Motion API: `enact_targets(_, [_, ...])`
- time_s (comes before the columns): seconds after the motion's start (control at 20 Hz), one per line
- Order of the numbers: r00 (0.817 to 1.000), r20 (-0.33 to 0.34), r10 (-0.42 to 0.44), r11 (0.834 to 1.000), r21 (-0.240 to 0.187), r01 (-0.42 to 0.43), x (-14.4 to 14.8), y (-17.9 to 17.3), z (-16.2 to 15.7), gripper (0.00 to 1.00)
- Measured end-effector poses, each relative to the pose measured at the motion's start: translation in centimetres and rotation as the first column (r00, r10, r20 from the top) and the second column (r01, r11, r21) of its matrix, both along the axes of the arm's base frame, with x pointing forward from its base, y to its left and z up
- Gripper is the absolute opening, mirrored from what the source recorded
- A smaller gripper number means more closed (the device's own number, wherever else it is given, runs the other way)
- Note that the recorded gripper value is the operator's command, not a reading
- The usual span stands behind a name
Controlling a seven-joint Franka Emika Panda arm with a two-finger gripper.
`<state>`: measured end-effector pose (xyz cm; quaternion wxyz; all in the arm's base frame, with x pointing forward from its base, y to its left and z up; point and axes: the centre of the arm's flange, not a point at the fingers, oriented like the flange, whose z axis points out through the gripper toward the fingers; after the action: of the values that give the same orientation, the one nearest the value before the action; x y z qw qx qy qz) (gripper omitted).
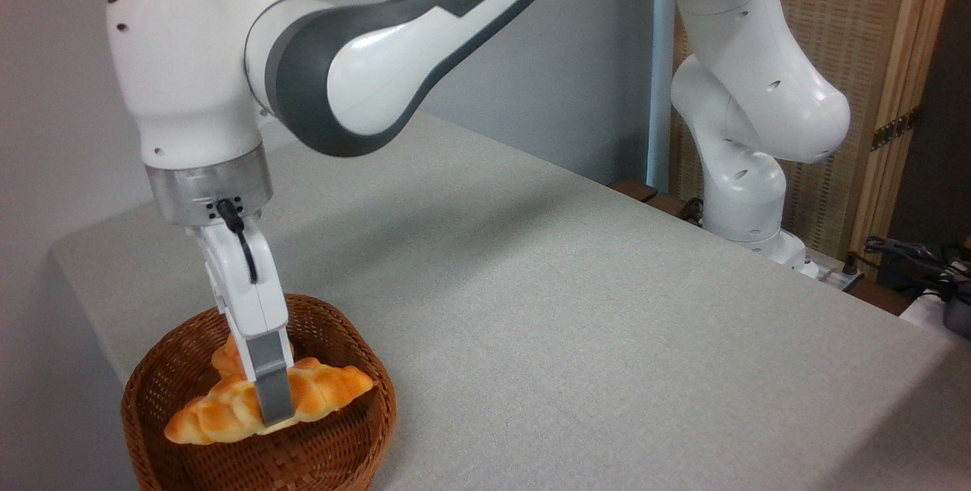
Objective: Put bread into the basket
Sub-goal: 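Lower the roll into the basket beside the round bun, then open the gripper and raise it away from the roll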
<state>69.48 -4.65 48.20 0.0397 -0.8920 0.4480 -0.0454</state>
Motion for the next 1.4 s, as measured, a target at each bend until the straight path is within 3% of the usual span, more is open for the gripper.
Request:
enact_targets(0.1, [0.999, 0.009, 0.037, 0.999, -0.009, -0.037, 0.4, -0.5, -0.8, 1.00])
enact_targets(0.25, [0.997, 0.033, 0.073, 0.997, -0.019, -0.072, 1.1, -1.3, -1.9, 1.00])
enact_targets(0.5, [0.999, 0.010, 0.049, 0.999, -0.008, -0.048, 1.4, -2.8, -4.0, 1.00])
enact_targets(1.4, [0.998, 0.016, 0.069, 0.998, -0.007, -0.068, 1.6, -1.4, -3.2, 1.00])
